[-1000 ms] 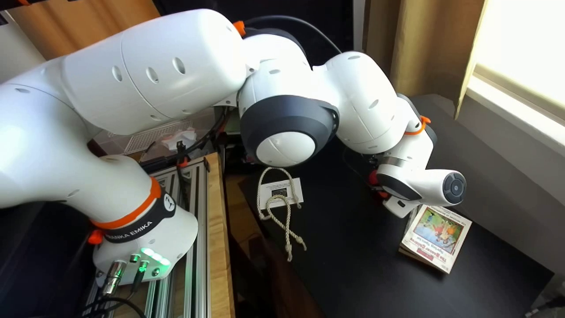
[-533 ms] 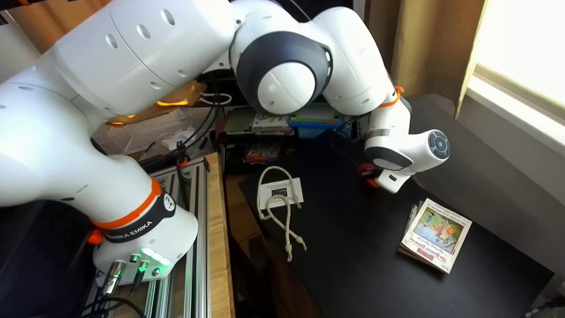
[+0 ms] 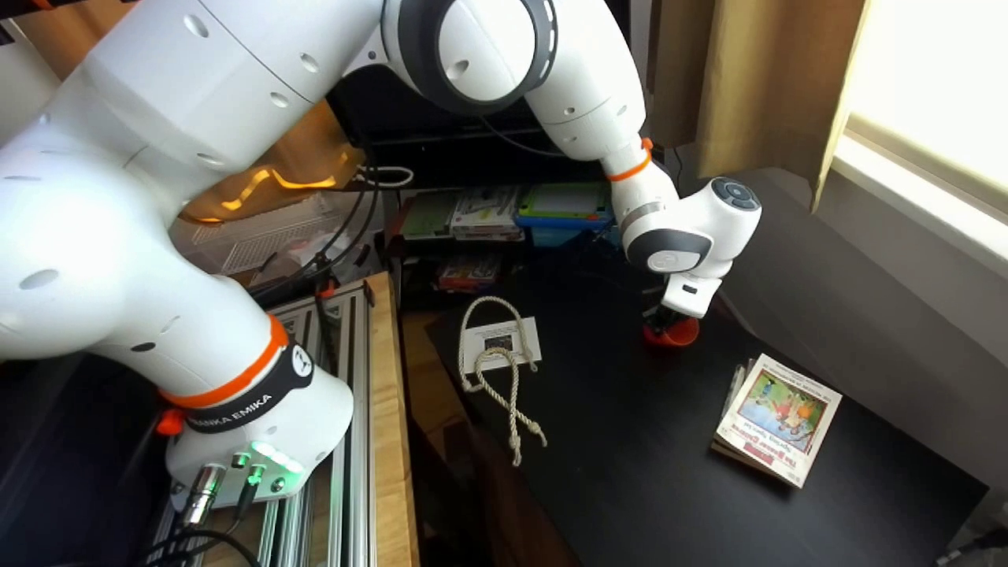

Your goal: Pick up the pink cup and put it on the orange cup, pick up both stacked cups and place them the right way up on the table

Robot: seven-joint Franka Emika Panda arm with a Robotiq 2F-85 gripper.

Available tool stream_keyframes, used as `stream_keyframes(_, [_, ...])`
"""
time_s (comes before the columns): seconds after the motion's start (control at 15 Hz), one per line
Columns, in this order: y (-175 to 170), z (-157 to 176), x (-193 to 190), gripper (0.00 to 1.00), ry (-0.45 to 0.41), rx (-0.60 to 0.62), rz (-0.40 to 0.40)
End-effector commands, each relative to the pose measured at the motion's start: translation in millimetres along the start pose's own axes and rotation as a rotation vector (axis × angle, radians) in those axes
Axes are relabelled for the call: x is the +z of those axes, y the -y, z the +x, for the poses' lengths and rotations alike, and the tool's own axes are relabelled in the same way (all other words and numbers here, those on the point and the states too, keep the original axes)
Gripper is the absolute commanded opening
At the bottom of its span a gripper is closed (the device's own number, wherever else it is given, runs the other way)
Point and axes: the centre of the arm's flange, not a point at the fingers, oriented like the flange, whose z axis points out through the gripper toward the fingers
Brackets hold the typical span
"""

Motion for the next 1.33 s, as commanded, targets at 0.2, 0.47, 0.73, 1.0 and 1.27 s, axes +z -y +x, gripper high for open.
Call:
stream_keyframes(0.2, [-23.9, -1.6, -13.9, 0.02, -0.34, -0.074, 0.061])
stream_keyframes(0.47, [-27.8, -1.3, -16.9, 0.25, -0.498, -0.105, 0.1])
stream_keyframes(0.73, [-33.7, -8.9, -15.6, 0.56, -0.507, -0.099, 0.095])
stream_keyframes(1.0, [-41.7, -9.3, -26.4, 0.87, -0.443, -0.11, 0.092])
stream_keyframes(1.27, [-48.9, -2.7, -59.3, 1.0, -0.423, -0.134, 0.108])
